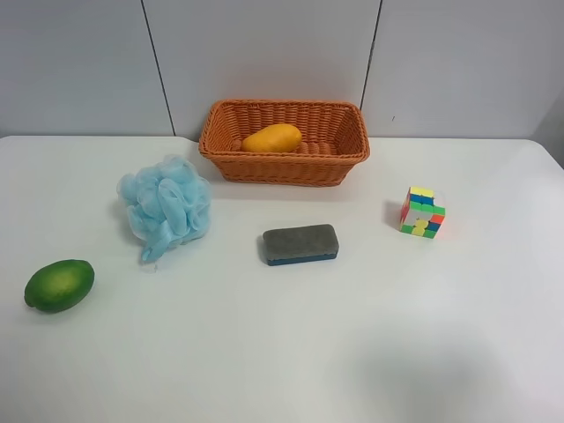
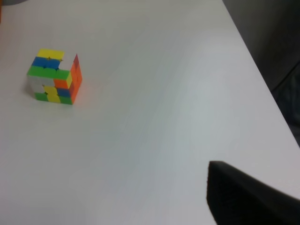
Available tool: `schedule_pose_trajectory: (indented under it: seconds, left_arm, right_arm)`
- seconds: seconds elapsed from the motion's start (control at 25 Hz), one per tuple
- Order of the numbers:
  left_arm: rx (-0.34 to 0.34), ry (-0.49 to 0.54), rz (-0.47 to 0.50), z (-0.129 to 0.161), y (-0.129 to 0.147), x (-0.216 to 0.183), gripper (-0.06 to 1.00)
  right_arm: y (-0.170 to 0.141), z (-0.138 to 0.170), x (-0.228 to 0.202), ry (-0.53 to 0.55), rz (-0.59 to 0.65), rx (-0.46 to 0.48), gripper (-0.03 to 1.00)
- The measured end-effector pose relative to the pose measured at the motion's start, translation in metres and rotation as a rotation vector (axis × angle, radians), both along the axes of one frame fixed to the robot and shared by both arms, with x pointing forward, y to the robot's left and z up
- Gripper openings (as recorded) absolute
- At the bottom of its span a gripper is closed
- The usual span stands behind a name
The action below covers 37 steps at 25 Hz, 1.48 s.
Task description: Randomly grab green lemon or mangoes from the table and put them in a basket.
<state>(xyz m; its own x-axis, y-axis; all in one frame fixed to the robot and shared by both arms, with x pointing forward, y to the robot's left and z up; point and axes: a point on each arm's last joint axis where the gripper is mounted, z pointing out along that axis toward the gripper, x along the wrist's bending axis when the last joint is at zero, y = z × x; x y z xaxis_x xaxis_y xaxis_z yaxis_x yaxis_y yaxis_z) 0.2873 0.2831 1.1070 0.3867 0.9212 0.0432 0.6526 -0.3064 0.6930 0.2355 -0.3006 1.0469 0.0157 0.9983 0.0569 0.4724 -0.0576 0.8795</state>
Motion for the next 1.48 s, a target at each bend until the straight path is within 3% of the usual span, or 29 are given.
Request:
schedule_pose_trajectory:
  seconds: [0.32, 0.6, 0.76, 1.48]
  left_arm:
    - [-0.074, -0.114, 0.189, -0.048, 0.009, -0.019, 0.99]
    - [-0.087, -0.266, 0.32, -0.05, 0.012, -0.044, 0.99]
    - [-0.095, -0.338, 0.338, -0.05, 0.011, -0.055, 0.99]
    - [-0.095, -0.335, 0.338, -0.052, 0.011, -0.055, 0.99]
  right_arm:
    - [0.0, 0.0, 0.0, 0.0, 0.0, 0.0, 0.99]
    - [0.0, 0.0, 0.0, 0.0, 0.0, 0.0, 0.99]
    - [0.0, 0.0, 0.0, 0.0, 0.0, 0.0, 0.99]
    - [0.0, 0.0, 0.0, 0.0, 0.0, 0.0, 0.99]
